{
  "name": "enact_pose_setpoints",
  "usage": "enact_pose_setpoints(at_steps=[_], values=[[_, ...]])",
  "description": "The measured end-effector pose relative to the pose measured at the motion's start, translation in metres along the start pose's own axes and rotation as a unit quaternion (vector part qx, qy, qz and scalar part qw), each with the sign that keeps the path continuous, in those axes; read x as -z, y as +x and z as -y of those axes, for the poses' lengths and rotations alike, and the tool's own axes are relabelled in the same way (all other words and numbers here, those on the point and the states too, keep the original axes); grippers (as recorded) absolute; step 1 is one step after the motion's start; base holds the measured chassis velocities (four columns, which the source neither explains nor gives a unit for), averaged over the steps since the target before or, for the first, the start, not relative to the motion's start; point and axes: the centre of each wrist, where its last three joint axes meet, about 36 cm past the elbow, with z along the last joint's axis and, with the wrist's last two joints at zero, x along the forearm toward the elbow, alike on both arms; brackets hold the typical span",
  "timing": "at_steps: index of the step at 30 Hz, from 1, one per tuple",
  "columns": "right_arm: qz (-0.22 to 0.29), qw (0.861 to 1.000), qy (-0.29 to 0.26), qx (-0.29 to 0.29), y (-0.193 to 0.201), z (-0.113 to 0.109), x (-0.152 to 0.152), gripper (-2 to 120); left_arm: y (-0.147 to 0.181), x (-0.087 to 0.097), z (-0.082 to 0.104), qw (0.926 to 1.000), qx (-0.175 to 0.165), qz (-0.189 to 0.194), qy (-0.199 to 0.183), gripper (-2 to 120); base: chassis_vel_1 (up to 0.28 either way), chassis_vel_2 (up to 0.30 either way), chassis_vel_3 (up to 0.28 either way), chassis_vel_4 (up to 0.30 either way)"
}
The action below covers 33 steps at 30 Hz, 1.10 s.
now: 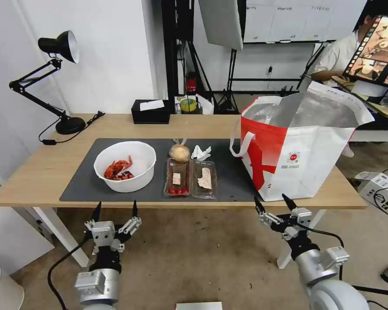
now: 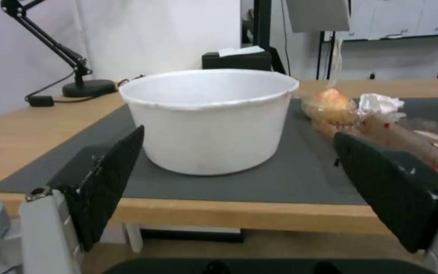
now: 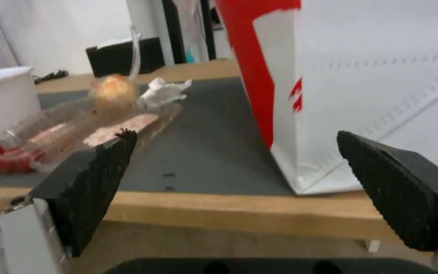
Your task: Pick up the trash from the table and place it into the takeout bag.
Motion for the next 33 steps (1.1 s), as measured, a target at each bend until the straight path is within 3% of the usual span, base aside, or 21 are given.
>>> enact_pose_setpoints(at_steps=[19, 21, 22, 25, 26, 28, 29, 31, 32, 33], values=[[-0.005, 1.000, -0.016, 0.018, -0.005, -0.012, -0.005, 100, -0.003, -0.009, -0.002, 0.9999, -0.009, -0.009, -0.004, 100, 0.000, 0.000, 0.000, 0.000], [-0.009, 0.997, -0.072, 0.038, -0.006, -0.024, 0.001, 100, -0.003, -0.009, -0.002, 0.9999, -0.009, -0.008, -0.004, 100, 0.000, 0.000, 0.000, 0.000], [-0.009, 0.997, -0.072, 0.038, -0.006, -0.024, 0.001, 100, -0.003, -0.009, -0.002, 0.9999, -0.009, -0.008, -0.004, 100, 0.000, 0.000, 0.000, 0.000], [-0.026, 0.978, -0.193, 0.074, -0.012, -0.042, 0.018, 100, -0.004, -0.007, -0.006, 0.9999, -0.008, -0.007, -0.002, 100, 0.000, 0.000, 0.000, 0.000], [-0.026, 0.978, -0.193, 0.074, -0.012, -0.042, 0.018, 100, -0.004, -0.007, -0.006, 0.9999, -0.008, -0.007, -0.002, 100, 0.000, 0.000, 0.000, 0.000], [-0.038, 0.959, -0.268, 0.090, -0.018, -0.051, 0.030, 100, -0.004, -0.006, -0.009, 0.9999, -0.007, -0.006, -0.004, 100, 0.000, 0.000, 0.000, 0.000], [-0.038, 0.959, -0.268, 0.090, -0.018, -0.051, 0.030, 100, -0.004, -0.006, -0.009, 0.9999, -0.007, -0.006, -0.004, 100, 0.000, 0.000, 0.000, 0.000], [-0.052, 0.936, -0.334, 0.101, -0.023, -0.060, 0.039, 100, -0.005, -0.004, -0.014, 0.9999, -0.006, -0.004, -0.009, 100, 0.000, 0.000, 0.000, 0.000], [-0.052, 0.936, -0.334, 0.101, -0.023, -0.060, 0.039, 100, -0.005, -0.004, -0.014, 0.9999, -0.006, -0.004, -0.009, 100, 0.000, 0.000, 0.000, 0.000], [-0.060, 0.920, -0.372, 0.108, -0.027, -0.066, 0.043, 100, -0.005, -0.004, -0.017, 0.9999, -0.005, -0.005, -0.011, 100, 0.000, 0.000, 0.000, 0.000]])
